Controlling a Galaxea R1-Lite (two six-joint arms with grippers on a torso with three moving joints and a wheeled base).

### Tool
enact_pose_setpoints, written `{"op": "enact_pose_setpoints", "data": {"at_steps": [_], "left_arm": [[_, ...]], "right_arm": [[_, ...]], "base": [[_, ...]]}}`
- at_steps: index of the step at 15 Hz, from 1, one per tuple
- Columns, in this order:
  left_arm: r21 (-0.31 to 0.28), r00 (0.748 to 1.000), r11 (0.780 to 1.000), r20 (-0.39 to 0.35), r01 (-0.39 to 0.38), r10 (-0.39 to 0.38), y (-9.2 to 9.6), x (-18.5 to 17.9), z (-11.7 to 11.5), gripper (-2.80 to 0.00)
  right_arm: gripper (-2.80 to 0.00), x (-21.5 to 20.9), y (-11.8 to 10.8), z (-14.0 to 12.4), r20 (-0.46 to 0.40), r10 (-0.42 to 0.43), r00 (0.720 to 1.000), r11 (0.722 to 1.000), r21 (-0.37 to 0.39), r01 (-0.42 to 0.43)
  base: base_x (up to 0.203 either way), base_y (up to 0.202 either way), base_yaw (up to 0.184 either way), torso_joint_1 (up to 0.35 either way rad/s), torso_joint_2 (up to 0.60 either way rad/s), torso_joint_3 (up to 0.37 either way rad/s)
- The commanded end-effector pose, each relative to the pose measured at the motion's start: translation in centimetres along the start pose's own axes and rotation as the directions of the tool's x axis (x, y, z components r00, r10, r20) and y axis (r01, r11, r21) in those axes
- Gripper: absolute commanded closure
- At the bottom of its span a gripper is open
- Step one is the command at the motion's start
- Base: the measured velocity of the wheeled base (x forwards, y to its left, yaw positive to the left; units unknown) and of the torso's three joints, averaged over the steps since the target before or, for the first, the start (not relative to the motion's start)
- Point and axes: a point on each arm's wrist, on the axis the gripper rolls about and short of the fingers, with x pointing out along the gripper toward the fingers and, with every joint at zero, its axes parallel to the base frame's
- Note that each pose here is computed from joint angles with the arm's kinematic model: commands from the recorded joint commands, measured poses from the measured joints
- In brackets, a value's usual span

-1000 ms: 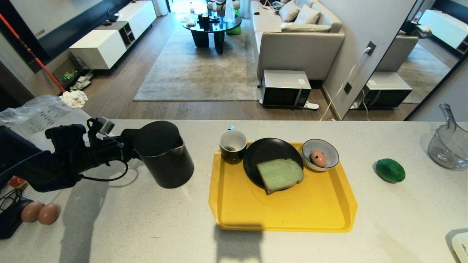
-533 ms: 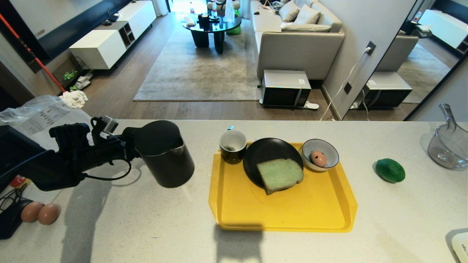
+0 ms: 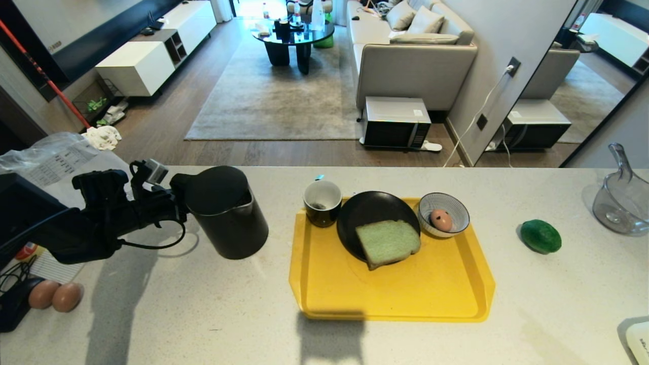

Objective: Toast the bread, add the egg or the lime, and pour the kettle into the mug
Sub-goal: Pick up the kettle

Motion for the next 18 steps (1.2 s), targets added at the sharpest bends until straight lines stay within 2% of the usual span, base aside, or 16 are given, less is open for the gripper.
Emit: {"op": "enact_pose_setpoints", "data": {"at_steps": [1, 7, 12, 14, 18], "left_arm": [[0.01, 1.0, 1.0, 0.009, 0.001, -0.002, 0.0, -0.1, 0.3, 0.0], [0.019, 1.0, 1.0, 0.022, 0.006, -0.006, -0.9, -0.5, 0.8, 0.0], [0.045, 0.996, 0.999, 0.087, -0.029, 0.025, -2.4, -2.6, 4.8, 0.0], [0.029, 0.992, 0.998, 0.12, -0.05, 0.047, -3.3, -3.9, 6.2, 0.0], [-0.033, 0.966, 0.991, 0.224, -0.126, 0.13, -4.4, -6.1, 10.2, 0.0]], "right_arm": [[0.0, 0.0, 0.0, 0.0, -0.001, 0.001, 1.0, 1.0, 0.0, -0.001], [0.0, 0.0, 0.0, 0.0, -0.001, 0.001, 1.0, 1.0, 0.0, -0.001], [0.0, 0.0, 0.0, 0.0, -0.001, 0.001, 1.0, 1.0, 0.0, -0.001], [0.0, 0.0, 0.0, 0.0, -0.002, 0.001, 1.0, 1.0, 0.0, -0.001], [0.0, 0.0, 0.0, 0.0, -0.001, 0.001, 1.0, 1.0, 0.0, -0.001]], "base": [[0.0, 0.0, 0.0, 0.0, 0.0, 0.0], [0.0, 0.0, 0.0, 0.0, 0.0, 0.0], [0.0, 0.0, 0.0, 0.0, 0.0, 0.0], [0.0, 0.0, 0.0, 0.0, 0.0, 0.0], [0.0, 0.0, 0.0, 0.0, 0.0, 0.0]]}}
